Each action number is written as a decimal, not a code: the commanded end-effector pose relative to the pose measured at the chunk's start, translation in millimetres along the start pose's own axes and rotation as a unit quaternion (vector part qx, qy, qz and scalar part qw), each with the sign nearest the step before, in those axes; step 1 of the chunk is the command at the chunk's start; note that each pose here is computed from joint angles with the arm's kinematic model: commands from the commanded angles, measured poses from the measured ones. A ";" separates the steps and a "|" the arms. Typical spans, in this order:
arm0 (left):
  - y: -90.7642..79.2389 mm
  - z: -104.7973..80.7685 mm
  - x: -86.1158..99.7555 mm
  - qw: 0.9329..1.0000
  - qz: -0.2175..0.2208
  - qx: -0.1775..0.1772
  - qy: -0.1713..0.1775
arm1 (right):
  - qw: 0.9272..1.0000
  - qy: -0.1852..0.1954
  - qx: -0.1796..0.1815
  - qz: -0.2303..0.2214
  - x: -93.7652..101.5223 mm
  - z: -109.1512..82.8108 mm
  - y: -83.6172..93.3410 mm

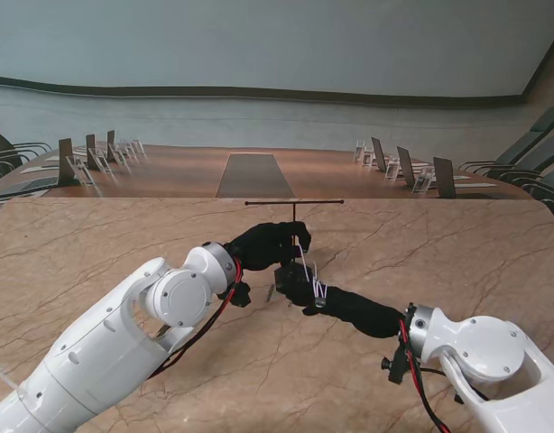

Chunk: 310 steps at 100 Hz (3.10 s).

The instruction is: Take the wired earphone off the rack, coil the cable and place them on the table

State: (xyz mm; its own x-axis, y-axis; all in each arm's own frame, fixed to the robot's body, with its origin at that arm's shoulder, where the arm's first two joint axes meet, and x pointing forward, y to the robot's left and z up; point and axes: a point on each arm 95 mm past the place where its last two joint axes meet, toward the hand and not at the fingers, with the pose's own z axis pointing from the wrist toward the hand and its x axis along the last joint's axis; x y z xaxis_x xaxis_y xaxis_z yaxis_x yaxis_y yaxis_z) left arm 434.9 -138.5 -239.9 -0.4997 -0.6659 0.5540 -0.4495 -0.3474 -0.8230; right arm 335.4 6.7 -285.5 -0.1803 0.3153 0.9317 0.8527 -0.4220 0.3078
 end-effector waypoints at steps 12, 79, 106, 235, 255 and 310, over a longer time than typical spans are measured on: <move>-1.7 -3.1 10.6 1.000 0.009 -0.004 0.014 | 1.000 -0.017 -0.006 0.013 -12.6 -1.8 -1.1; -9.7 -19.0 36.2 0.998 0.030 -0.004 0.056 | 0.998 -0.052 -0.029 0.025 -30.8 -0.7 17.0; -5.9 -22.9 47.8 0.997 0.027 -0.009 0.075 | 0.997 -0.062 -0.038 0.041 -39.6 11.2 25.6; 36.8 -41.7 39.3 0.997 -0.002 -0.052 0.056 | 0.988 -0.013 -0.152 0.003 -23.5 -15.3 72.7; 47.8 -41.3 35.7 0.997 -0.020 -0.055 0.048 | 0.989 -0.002 -0.151 -0.011 -14.9 -15.3 73.3; 84.2 -26.1 28.2 0.994 -0.067 -0.083 0.026 | 0.993 0.015 -0.116 -0.034 1.9 1.9 55.6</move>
State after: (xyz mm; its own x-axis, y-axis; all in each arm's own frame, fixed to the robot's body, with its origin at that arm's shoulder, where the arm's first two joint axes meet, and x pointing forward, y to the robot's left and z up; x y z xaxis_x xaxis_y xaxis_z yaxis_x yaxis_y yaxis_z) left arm 366.3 -164.6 -283.8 -0.4745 -0.5820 0.6604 -0.6124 -0.3206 -0.7226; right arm 386.1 -23.7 -269.7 -0.2409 0.3527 0.9042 0.6905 -0.5924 0.4150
